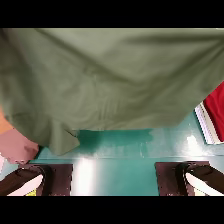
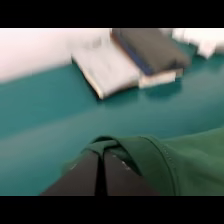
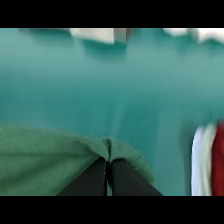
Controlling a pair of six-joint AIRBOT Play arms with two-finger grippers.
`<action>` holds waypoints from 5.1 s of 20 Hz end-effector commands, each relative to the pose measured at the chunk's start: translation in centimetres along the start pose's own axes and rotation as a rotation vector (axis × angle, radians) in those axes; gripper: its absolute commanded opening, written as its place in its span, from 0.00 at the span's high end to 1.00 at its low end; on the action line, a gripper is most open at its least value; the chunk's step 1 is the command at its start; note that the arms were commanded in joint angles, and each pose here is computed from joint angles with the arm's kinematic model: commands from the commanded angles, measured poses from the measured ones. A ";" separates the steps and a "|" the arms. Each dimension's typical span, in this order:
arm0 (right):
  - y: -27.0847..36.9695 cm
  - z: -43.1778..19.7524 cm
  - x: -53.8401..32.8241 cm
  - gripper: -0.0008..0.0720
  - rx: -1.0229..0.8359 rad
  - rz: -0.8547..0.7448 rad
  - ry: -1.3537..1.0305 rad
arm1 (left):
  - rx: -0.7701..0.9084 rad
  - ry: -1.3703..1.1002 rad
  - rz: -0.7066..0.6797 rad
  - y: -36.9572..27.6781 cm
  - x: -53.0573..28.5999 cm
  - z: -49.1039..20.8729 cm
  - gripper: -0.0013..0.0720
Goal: Fold the shirts.
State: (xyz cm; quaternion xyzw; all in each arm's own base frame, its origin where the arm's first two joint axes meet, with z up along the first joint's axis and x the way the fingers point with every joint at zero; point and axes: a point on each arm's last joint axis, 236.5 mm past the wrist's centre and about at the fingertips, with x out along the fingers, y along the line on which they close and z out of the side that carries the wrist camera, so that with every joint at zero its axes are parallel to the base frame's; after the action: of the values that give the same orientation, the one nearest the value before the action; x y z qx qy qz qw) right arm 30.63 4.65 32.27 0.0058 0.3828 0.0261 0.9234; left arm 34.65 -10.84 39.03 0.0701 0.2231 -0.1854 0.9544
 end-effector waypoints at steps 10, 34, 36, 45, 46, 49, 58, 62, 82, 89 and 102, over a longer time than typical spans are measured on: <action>1.7 -12.2 29.1 0.96 0.080 0.088 0.599 | -0.127 0.808 -0.070 1.2 28.4 -27.6 0.94; -1.6 -33.2 22.4 0.29 0.503 0.063 0.870 | -0.404 0.855 0.062 6.3 18.1 -34.9 0.33; -0.3 -33.0 23.2 0.29 0.490 0.066 0.842 | -0.403 0.855 0.062 6.3 18.1 -34.8 0.33; 2.3 -35.3 24.9 0.53 0.420 0.065 0.923 | -0.396 0.857 0.059 6.3 18.1 -34.9 0.33; 2.5 -35.0 25.0 0.70 0.413 0.070 0.906 | -0.396 0.857 0.059 6.3 18.1 -34.9 0.32; 2.4 -34.1 24.9 0.96 0.405 0.075 0.862 | -0.394 0.852 0.056 6.4 18.5 -35.0 0.31; 2.5 -33.7 24.5 0.96 0.403 0.081 0.848 | -0.471 0.923 0.008 5.5 23.7 -40.4 0.29; 2.5 -33.6 24.5 0.96 0.403 0.081 0.848 | -0.526 0.913 -0.029 4.4 24.4 -40.4 0.29; -1.9 4.0 -6.5 0.96 0.203 0.142 -0.472 | -0.118 -0.403 0.119 2.4 -11.2 3.8 0.94; -5.3 5.9 -18.1 0.97 0.165 -0.084 -0.695 | -0.024 -0.869 0.163 -1.3 -28.1 11.3 0.94; -6.6 -2.0 16.2 0.97 0.141 0.019 0.218 | -0.341 0.490 -0.055 7.5 19.2 -14.6 0.94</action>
State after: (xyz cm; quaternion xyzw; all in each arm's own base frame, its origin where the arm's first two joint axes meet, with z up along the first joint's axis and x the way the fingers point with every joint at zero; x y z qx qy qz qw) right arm 38.10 -2.53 28.72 0.1023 0.3771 0.0035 0.9205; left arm 44.62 -6.56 30.73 -0.0341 0.3202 -0.1414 0.9361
